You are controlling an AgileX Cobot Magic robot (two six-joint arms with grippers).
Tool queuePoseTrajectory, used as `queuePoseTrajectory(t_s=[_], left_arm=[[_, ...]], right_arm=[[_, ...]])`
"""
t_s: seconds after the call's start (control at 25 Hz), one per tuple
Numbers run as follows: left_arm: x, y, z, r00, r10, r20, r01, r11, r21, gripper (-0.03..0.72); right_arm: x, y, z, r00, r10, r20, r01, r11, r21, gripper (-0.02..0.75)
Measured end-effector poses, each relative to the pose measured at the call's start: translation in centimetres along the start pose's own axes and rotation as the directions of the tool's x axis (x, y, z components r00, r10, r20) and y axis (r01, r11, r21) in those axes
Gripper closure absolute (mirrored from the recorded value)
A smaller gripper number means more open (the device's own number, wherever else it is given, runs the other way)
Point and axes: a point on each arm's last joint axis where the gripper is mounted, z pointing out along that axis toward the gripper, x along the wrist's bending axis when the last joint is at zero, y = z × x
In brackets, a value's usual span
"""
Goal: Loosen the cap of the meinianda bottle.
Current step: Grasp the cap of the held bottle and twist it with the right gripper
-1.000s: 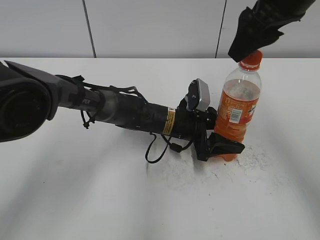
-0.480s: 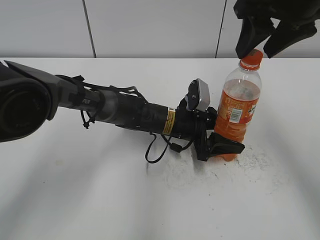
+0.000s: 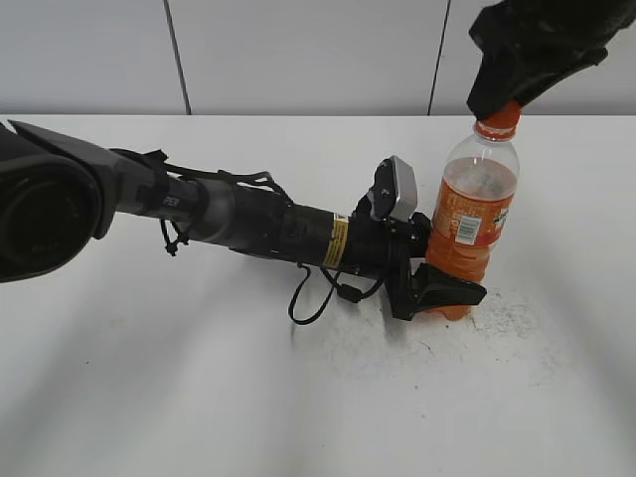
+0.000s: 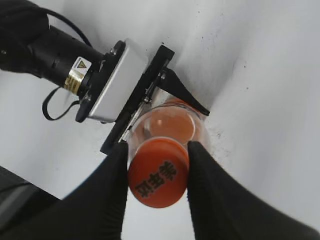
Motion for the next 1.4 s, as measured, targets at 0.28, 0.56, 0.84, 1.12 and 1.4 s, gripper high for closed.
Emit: queuePoseTrajectory(t_s=[0.28, 0.56, 0.84, 1.12, 1.4], left_arm=[[0.01, -0.03, 0.0, 1.0, -0.003, -0.001, 0.003, 1.0, 0.003, 0.169], [0.0, -0.03, 0.0, 1.0, -0.003, 0.0, 0.003, 1.0, 0.004, 0.169], [-0.03, -0.03, 0.0, 1.0, -0.001, 0.003, 0.001, 1.0, 0.004, 0.169], [-0.03, -0.04, 0.0, 1.0, -0.001, 0.003, 0.001, 1.0, 0.004, 0.169], [-0.04, -0.04, 0.0, 1.0, 0.0, 0.005, 0.0, 1.0, 0.004, 0.169]], right_arm=[[0.01, 0.05, -0.09, 0.817, -0.576, 0.002, 0.576, 0.817, -0.002, 0.476], [0.06, 0.04, -0.1, 0.819, -0.574, -0.004, 0.574, 0.819, -0.004, 0.435], [0.05, 0.03, -0.04, 0.975, -0.222, -0.006, 0.222, 0.975, -0.001, 0.148], [0.05, 0.04, -0.04, 0.993, 0.114, -0.005, -0.114, 0.993, 0.0, 0.263], [0.05, 0.04, -0.04, 0.991, 0.132, -0.005, -0.132, 0.991, 0.0, 0.442]])
